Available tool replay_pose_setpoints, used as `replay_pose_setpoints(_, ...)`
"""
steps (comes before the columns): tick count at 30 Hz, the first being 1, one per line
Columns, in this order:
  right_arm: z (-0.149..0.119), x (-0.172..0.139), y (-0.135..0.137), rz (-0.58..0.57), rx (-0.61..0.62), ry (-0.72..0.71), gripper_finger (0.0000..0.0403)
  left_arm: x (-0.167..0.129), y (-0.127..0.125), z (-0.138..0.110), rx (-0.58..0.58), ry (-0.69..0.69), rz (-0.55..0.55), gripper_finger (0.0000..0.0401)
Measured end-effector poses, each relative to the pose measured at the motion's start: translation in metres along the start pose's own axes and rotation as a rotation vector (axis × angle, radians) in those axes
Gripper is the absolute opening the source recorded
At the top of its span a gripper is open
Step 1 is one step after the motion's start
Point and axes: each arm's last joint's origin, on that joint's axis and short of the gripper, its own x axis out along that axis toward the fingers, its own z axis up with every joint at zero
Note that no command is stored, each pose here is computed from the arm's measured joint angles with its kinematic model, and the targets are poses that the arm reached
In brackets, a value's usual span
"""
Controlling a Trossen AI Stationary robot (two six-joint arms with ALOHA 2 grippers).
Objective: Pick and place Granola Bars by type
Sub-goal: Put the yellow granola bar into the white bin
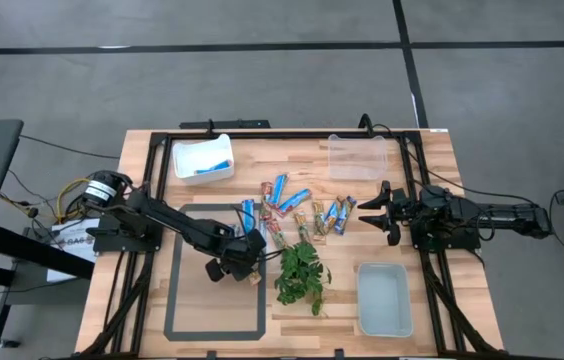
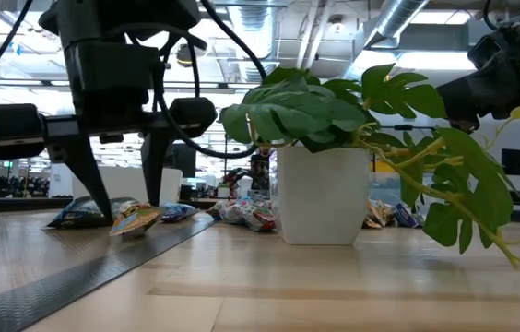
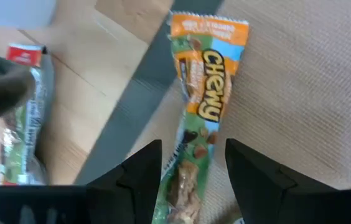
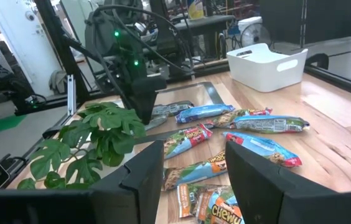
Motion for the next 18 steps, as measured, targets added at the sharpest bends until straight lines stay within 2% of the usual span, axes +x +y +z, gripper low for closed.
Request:
replay_pose_setpoints(5,0.0000,0.0000,0.0000,0.000,0.000,0.000,0.0166,0.0018,-0.0004,-0.0014,0.000,-0.018,-0.004,0.0169)
replay_pose_setpoints(8,0.0000,0.0000,0.0000,0.000,0.000,0.000,0.0164,0.0052,-0.0042,-0.0041,0.002,-0.039,-0.028,0.0152)
replay_pose_setpoints(18,0.0000,0.0000,0.0000,0.000,0.000,0.000,0.0165,0.0069,-0.0051,-0.0050,-0.013,-0.048,-0.015,0.0027)
